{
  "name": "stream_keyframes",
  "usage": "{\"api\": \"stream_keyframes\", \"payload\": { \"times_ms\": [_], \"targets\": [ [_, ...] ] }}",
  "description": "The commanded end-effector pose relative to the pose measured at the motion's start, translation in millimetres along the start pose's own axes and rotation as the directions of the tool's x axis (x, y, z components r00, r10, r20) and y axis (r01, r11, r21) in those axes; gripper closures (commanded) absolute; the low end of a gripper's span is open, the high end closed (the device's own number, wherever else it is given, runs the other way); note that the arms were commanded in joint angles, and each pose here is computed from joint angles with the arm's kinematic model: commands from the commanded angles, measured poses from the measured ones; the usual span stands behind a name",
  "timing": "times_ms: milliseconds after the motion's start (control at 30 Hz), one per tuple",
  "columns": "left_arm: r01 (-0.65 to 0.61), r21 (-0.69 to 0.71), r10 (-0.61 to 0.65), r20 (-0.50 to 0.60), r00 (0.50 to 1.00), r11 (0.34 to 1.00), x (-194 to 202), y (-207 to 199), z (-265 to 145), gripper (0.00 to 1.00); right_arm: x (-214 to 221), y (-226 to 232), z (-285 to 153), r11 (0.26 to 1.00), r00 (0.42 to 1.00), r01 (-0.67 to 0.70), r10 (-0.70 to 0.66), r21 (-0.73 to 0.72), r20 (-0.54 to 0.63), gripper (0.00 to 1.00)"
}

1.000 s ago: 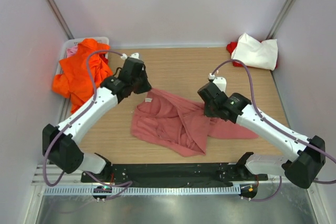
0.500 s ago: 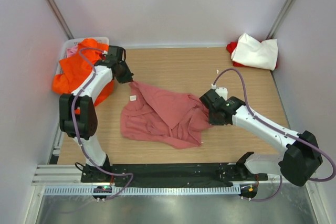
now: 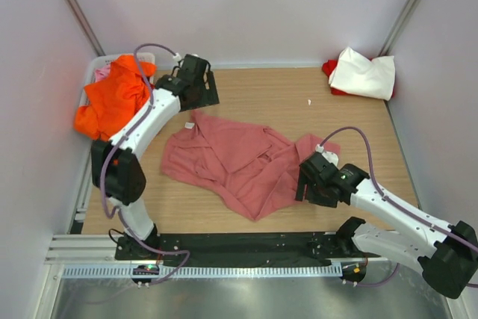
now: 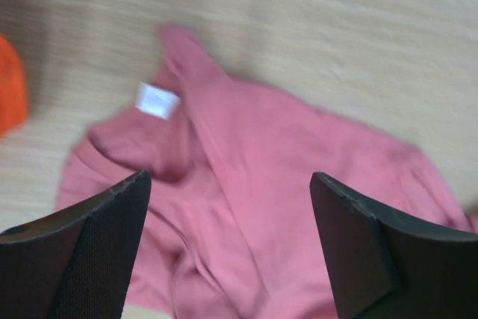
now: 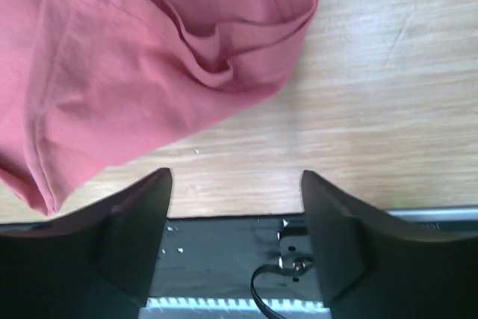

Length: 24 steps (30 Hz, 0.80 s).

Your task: Fold and stack the t-shirts

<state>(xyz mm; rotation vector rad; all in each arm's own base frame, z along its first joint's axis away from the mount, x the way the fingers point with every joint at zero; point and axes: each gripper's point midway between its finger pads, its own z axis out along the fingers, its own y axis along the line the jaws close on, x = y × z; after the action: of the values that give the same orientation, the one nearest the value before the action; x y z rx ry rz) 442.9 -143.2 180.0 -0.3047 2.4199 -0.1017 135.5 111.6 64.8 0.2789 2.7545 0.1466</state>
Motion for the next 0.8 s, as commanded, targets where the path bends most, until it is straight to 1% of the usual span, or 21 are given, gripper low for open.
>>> {"api": "stream_keyframes", "payload": {
  "times_ms": [0,33,67,100,133,167,233,267,300,333,367,433,567,767],
  "targets": [
    [-0.052,0.034,0.049,0.085,0.995,0.998,9,-5,-74,0.16,3,8,-7,0.999,1.0,-0.026,0.025,-0.041,-0.016,0.22],
    [-0.04,0.076,0.033,0.089,0.995,0.996,15,-11,-78,0.18,1,7,-9,0.999,1.0,-0.019,0.019,-0.039,-0.008,0.21],
    [-0.017,0.117,0.011,0.057,0.998,0.993,38,-10,-82,0.19,-4,7,-10,0.999,1.0,-0.02,0.02,-0.032,0.012,0.2],
    [-0.005,0.183,0.002,0.017,1.0,0.983,52,-18,-84,0.23,-11,11,-14,0.999,0.999,-0.021,0.022,-0.043,0.034,0.2],
    [0.009,0.221,-0.011,0.007,1.0,0.975,60,-24,-85,0.23,-16,12,-16,0.999,0.998,-0.019,0.022,-0.045,0.055,0.2],
    [0.013,0.222,-0.006,-0.034,0.999,0.975,81,-21,-82,0.24,-24,15,-18,0.998,0.996,-0.02,0.025,-0.052,0.09,0.2],
    [0.003,0.223,0.01,-0.06,0.998,0.975,100,-22,-77,0.25,-35,22,-23,0.997,0.992,-0.015,0.024,-0.072,0.127,0.2],
    [-0.008,0.215,0.03,-0.102,0.994,0.977,121,-19,-70,0.26,-40,25,-24,0.997,0.989,-0.007,0.018,-0.079,0.145,0.2],
    [0.006,0.227,0.024,-0.13,0.991,0.974,131,-22,-67,0.27,-46,28,-27,0.997,0.987,-0.006,0.02,-0.083,0.162,0.2],
    [0.023,0.287,0.022,-0.154,0.988,0.958,139,-34,-65,0.27,-49,30,-28,0.996,0.986,-0.004,0.018,-0.084,0.167,0.2],
    [0.025,0.287,0.031,-0.191,0.981,0.958,158,-32,-57,0.27,-51,32,-26,0.997,0.985,0.002,0.011,-0.075,0.169,0.2],
    [0.062,0.35,0.028,-0.245,0.969,0.935,178,-46,-53,0.27,-58,37,-27,0.996,0.982,0.004,0.013,-0.086,0.189,0.2],
    [0.071,0.393,0.052,-0.293,0.955,0.917,204,-63,-44,0.27,-66,38,-27,0.997,0.975,0.011,0.008,-0.081,0.221,0.11],
    [0.056,0.374,0.08,-0.338,0.938,0.926,228,-68,-26,0.28,-64,32,-23,0.999,0.975,0.028,-0.017,-0.046,0.222,0.09]
  ]
}}
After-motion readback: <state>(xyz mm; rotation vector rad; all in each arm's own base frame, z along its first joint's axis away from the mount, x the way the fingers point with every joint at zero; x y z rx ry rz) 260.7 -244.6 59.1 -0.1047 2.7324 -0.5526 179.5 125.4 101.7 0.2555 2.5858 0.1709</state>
